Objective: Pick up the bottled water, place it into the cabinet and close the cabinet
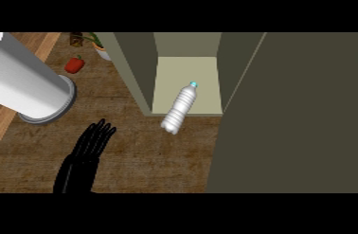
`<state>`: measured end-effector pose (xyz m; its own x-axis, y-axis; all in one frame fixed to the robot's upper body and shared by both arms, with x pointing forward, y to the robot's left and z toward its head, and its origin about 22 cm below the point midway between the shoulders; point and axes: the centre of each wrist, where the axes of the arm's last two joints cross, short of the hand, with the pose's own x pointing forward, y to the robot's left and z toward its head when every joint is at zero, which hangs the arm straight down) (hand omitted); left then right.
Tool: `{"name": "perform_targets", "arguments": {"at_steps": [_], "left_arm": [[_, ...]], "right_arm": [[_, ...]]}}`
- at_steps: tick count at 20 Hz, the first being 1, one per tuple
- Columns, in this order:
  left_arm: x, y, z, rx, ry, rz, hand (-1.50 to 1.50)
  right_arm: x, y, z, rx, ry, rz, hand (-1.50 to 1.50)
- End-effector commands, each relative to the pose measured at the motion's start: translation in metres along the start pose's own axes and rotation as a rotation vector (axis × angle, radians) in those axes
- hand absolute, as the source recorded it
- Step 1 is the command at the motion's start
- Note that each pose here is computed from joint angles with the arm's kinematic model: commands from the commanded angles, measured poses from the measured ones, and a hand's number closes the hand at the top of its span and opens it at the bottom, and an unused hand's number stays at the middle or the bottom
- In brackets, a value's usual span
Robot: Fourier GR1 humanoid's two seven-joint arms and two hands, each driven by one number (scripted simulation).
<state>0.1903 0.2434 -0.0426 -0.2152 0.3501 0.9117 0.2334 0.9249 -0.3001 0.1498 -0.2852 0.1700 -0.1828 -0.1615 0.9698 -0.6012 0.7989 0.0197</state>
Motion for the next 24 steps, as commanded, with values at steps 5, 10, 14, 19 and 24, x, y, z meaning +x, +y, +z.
{"name": "perform_targets", "arguments": {"at_steps": [5, 10, 14, 19, 24], "left_arm": [[0.052, 0.049, 0.035, 0.021, -0.006, -0.173, -1.50], [0.077, 0.063, 0.030, -0.006, -0.029, -0.167, -1.50], [0.084, 0.060, 0.037, -0.004, -0.030, -0.169, -1.50], [0.096, 0.054, 0.037, -0.021, -0.031, -0.155, -1.50], [0.118, 0.056, 0.039, -0.028, -0.026, -0.151, -1.50]], "right_arm": [[0.029, 0.065, -0.008, 0.126, -0.043, 0.073, 1.50], [0.022, 0.076, -0.037, 0.188, -0.081, 0.039, 1.50], [0.019, 0.090, -0.057, 0.262, -0.062, 0.022, 1.50], [0.015, 0.114, -0.088, 0.315, -0.057, -0.014, 1.50], [0.002, 0.167, -0.123, 0.316, -0.031, -0.016, 1.50]]}}
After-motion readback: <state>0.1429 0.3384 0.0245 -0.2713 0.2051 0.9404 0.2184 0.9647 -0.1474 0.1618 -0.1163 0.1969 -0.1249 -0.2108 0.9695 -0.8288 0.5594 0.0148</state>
